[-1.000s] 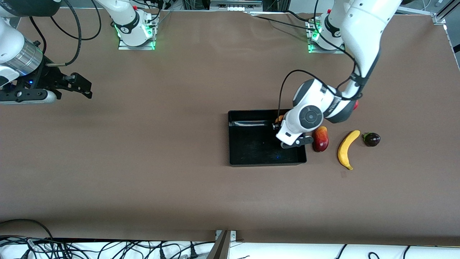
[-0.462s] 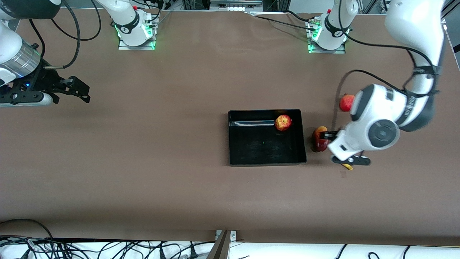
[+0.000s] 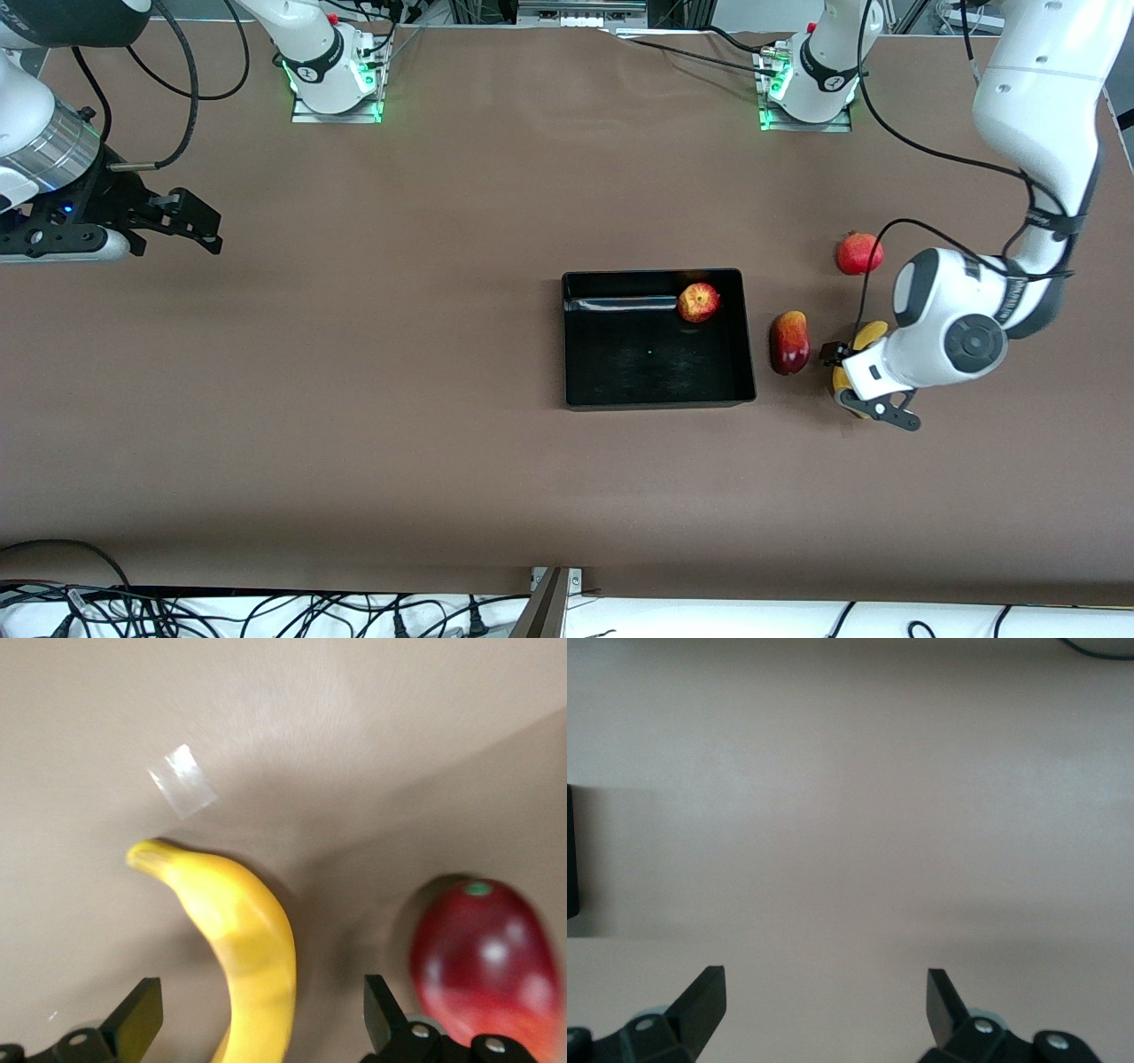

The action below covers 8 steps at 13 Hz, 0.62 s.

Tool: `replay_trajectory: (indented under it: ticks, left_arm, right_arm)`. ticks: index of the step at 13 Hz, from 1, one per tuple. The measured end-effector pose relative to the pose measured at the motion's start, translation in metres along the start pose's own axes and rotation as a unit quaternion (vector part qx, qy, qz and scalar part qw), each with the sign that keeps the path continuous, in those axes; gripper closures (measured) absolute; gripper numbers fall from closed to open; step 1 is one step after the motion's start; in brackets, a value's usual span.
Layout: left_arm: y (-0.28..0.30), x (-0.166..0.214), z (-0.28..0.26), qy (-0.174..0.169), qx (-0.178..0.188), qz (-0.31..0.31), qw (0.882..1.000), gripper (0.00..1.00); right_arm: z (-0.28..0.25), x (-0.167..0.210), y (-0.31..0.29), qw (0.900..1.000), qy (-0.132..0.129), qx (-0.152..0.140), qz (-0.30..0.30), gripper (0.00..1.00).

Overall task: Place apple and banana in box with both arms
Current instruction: 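Move the left gripper to the yellow banana and grasp it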

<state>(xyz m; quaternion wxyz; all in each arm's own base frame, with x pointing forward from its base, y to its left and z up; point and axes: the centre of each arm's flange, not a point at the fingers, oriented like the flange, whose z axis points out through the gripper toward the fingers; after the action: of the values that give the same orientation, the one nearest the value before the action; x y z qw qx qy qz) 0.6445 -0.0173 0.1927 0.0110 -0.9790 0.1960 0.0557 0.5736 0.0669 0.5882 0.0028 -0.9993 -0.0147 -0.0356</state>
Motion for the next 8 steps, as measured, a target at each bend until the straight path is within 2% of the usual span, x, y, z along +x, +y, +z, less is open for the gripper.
replay_trajectory:
  ticks: [2,7,8]
  left_arm:
    - [-0.003,-0.012,0.018,0.004,0.003,0.008,1.0,0.07]
    - [-0.004,-0.014,0.014,-0.007,0.002,0.02,1.0,0.65]
    - [-0.004,-0.012,0.003,-0.015,0.003,0.02,1.0,0.66]
  right_arm:
    - [0.0,0.0,0.0,1.0,0.0,0.0,0.0,0.0]
    - [0.0,0.0,-0.001,1.0,0.0,0.0,-0.001,0.0]
    - [0.0,0.0,-0.001,1.0,0.0,0.0,-0.001,0.0]
